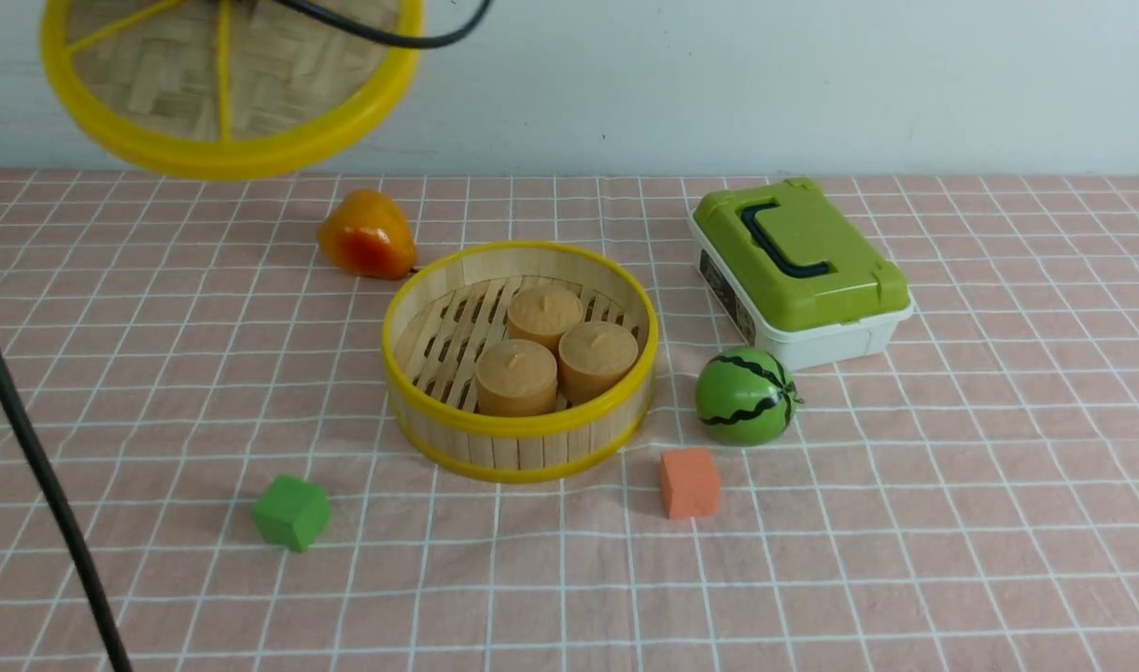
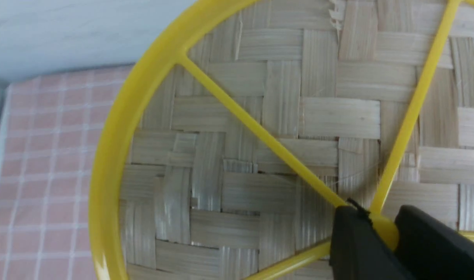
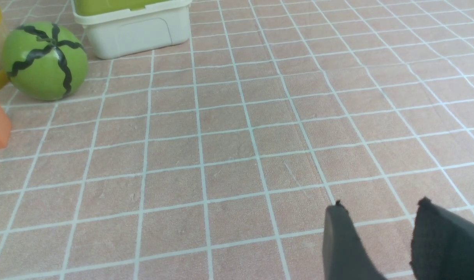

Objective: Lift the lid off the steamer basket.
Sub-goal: Use the left arm to place the steamer lid on the table

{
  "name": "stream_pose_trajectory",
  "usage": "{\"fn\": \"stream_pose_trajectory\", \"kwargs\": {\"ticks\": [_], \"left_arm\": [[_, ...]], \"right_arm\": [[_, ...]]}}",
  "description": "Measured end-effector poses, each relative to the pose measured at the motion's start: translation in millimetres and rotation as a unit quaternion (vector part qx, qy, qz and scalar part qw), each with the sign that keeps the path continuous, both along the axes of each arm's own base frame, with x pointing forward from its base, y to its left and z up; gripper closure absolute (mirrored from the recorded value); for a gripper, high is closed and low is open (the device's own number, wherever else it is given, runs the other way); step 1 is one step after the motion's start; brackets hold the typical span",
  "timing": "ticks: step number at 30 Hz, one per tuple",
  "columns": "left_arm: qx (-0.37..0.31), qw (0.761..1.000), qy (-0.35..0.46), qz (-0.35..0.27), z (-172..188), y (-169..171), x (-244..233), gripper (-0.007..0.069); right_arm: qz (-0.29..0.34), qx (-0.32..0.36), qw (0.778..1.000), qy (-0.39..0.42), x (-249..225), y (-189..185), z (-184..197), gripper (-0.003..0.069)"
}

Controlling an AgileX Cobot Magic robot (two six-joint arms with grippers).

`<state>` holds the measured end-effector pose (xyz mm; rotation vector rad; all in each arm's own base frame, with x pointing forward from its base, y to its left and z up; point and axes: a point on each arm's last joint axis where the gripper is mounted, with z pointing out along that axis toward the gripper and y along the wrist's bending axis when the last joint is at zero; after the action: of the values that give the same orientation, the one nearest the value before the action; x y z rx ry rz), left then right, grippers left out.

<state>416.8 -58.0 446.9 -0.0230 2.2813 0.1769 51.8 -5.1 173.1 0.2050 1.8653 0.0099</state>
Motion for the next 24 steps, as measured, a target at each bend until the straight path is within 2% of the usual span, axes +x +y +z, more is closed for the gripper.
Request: {"fn": "stream_pose_trajectory", "kwargs": {"ticks": [2,4,13,17,24], "left_arm": [[-0.013,0.999,0.042,0.032,-24,23,9,0.0522],[-0.02,0.997,0.067,0.038,-44,30,14,0.0522],[-0.029,0.985,0.163,0.047,-184,29,48,0.0522],[-0.037,0.983,0.168,0.057,-214,28,57,0.0522],[-0.042,0.979,0.186,0.068,-241,27,64,0.0522]], "right_arm": [[0.0,0.0,1.0,0.0,0,0,0,0.0417],[0.0,0.0,1.0,0.0,0,0,0,0.0417],[0.0,0.0,1.0,0.0,0,0,0,0.0417],[0.0,0.0,1.0,0.0,0,0,0,0.0417],[0.0,0.0,1.0,0.0,0,0,0,0.0417]]}}
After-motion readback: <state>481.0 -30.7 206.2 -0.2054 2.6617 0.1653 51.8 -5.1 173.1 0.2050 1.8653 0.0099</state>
